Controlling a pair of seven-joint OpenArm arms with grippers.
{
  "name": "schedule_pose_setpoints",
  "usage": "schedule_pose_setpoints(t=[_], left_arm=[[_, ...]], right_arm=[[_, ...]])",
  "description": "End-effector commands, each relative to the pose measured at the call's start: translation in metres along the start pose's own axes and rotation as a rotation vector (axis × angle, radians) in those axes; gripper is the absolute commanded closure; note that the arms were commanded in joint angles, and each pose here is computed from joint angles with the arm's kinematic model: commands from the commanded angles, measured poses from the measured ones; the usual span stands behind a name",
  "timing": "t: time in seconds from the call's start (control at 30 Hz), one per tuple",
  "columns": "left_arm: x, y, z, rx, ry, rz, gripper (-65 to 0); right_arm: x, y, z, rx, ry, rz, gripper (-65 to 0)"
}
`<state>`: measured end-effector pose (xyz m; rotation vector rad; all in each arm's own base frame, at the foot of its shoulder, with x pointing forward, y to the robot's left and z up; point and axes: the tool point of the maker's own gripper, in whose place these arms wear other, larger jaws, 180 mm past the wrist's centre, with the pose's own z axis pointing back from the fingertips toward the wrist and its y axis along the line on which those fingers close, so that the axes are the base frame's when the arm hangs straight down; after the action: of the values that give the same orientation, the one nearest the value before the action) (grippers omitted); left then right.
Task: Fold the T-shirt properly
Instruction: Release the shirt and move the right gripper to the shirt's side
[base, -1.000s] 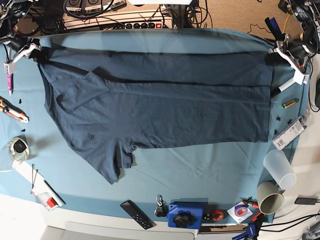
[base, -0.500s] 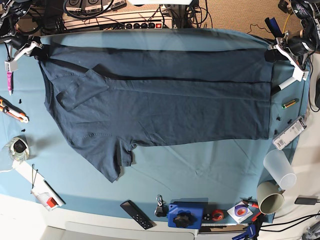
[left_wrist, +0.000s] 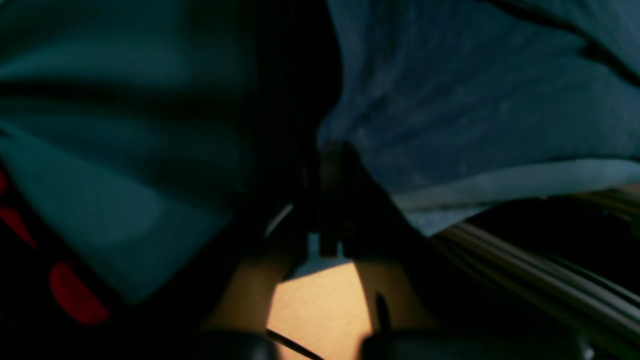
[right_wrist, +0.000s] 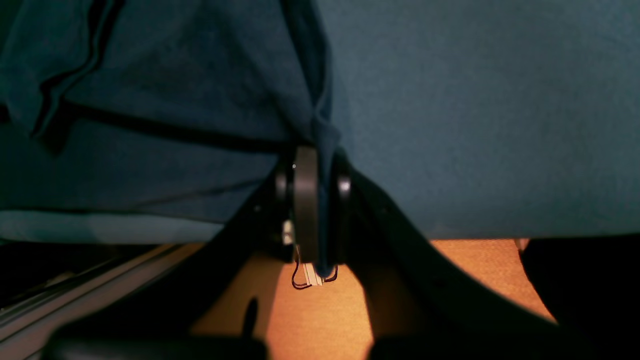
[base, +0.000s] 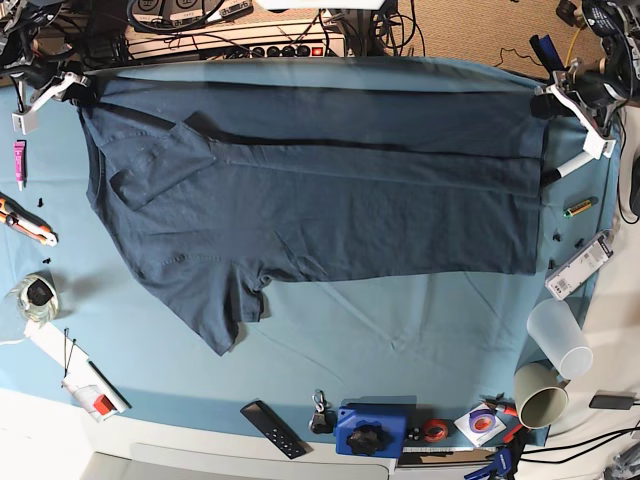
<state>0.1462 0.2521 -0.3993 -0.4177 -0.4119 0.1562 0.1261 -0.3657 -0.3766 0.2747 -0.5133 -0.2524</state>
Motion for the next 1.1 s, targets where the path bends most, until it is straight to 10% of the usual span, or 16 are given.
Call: schedule_pose_setpoints(t=[0.0,0.37,0.57,1.07], left_arm=[[0.003,0.006,0.008,0.027,-0.001,-0.020,0.0],[0.012,0.012,0.021,0.024,-0.071,0.016,0.0],[0.021,0.000,0.022,-0.039,-0.118,0.024,-27.2],[0.076,-0.036,0.059,0.081,-0.291,-0.255,-27.5]], right_arm=[[0.014,-0.005,0.009,-0.021,-0.030,0.029,0.0],[0.014,-0.005,0.009,-0.021,-0.030,0.029,0.0],[0.019,-0.002,0.011,-0.003,-0.049,0.033,-13.7],[0.107,0.012,0.058,0.114,-0.357,0.072,-13.7]])
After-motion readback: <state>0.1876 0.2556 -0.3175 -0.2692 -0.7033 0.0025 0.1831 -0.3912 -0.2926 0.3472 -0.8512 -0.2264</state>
